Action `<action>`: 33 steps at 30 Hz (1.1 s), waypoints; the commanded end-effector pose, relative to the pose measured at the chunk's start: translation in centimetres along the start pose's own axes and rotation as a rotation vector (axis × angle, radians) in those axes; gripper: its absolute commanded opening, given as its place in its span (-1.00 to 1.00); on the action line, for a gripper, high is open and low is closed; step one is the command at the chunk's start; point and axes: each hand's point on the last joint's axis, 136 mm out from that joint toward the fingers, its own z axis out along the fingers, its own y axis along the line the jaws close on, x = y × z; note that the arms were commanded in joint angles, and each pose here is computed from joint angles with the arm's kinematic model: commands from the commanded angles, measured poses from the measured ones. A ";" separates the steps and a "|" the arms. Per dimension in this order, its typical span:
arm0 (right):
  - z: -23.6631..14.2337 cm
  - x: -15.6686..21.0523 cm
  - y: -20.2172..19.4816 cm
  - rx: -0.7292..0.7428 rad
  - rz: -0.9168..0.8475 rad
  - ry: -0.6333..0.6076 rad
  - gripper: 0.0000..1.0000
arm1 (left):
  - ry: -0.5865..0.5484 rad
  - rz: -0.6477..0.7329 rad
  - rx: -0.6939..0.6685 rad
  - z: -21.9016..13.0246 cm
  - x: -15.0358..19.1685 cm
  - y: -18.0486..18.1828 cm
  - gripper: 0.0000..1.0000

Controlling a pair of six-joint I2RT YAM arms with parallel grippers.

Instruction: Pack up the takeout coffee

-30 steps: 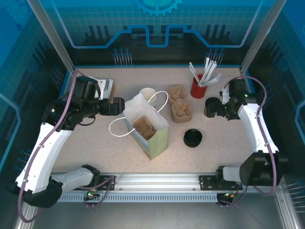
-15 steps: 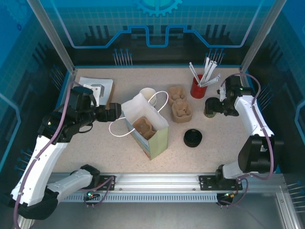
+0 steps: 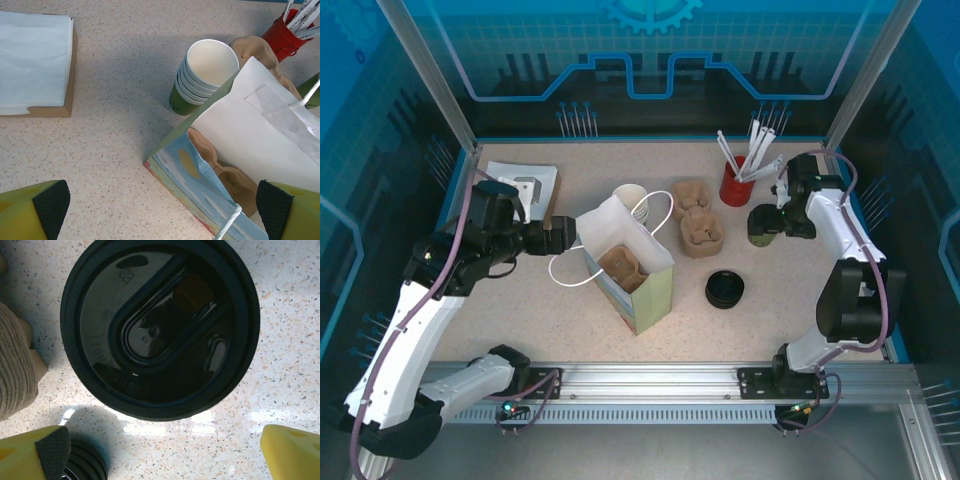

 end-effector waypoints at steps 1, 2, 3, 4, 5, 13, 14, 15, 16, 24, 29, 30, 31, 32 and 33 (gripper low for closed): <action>-0.2 -1.2 0.2 -0.012 -0.008 -0.021 1.00 | -0.010 -0.012 -0.015 0.2 -0.3 0.4 0.97; 0.0 -1.2 0.2 -0.012 -0.009 -0.016 1.00 | -0.009 -0.012 -0.016 0.2 -0.3 0.4 0.97; 0.2 -1.2 0.1 -0.012 -0.010 -0.010 1.00 | -0.010 -0.010 -0.016 0.2 -0.3 0.3 0.97; 0.3 -1.3 0.1 -0.012 -0.010 -0.007 1.00 | -0.008 -0.010 -0.017 0.2 -0.3 0.4 0.97; 0.5 -1.4 0.1 -0.012 -0.010 -0.003 1.00 | -0.008 -0.010 -0.016 0.2 -0.3 0.3 0.97; 1.3 -2.2 0.2 -0.010 -0.019 0.007 1.00 | -0.006 -0.008 -0.018 0.2 -0.3 0.4 0.97; 1.3 -2.4 0.3 -0.012 -0.025 0.008 1.00 | -0.003 -0.009 -0.019 0.3 -0.3 0.4 0.97; 1.5 -2.5 0.4 -0.011 -0.029 0.009 1.00 | -0.003 -0.009 -0.019 0.3 -0.3 0.4 0.97; 1.6 -2.7 0.4 -0.009 -0.030 0.008 1.00 | -0.005 -0.010 -0.017 0.3 -0.3 0.3 0.97; 2.5 -3.9 0.4 0.000 -0.051 0.015 1.00 | -0.002 -0.008 -0.021 0.2 -0.4 0.3 0.97; 3.1 -4.5 0.6 -0.001 -0.073 0.022 1.00 | 0.004 -0.006 -0.025 0.4 -0.5 0.3 0.97; 3.2 -4.6 0.7 -0.002 -0.075 0.022 1.00 | 0.005 -0.005 -0.024 0.4 -0.4 0.3 0.97; 3.3 -4.7 0.7 -0.002 -0.081 0.023 1.00 | 0.004 -0.005 -0.022 0.4 -0.5 0.3 0.97; 3.4 -4.8 0.8 0.002 -0.087 0.024 1.00 | 0.003 -0.005 -0.023 0.4 -0.6 0.3 0.98; 3.5 -4.9 0.7 0.004 -0.090 0.021 1.00 | 0.007 -0.004 -0.024 0.5 -0.5 0.3 0.97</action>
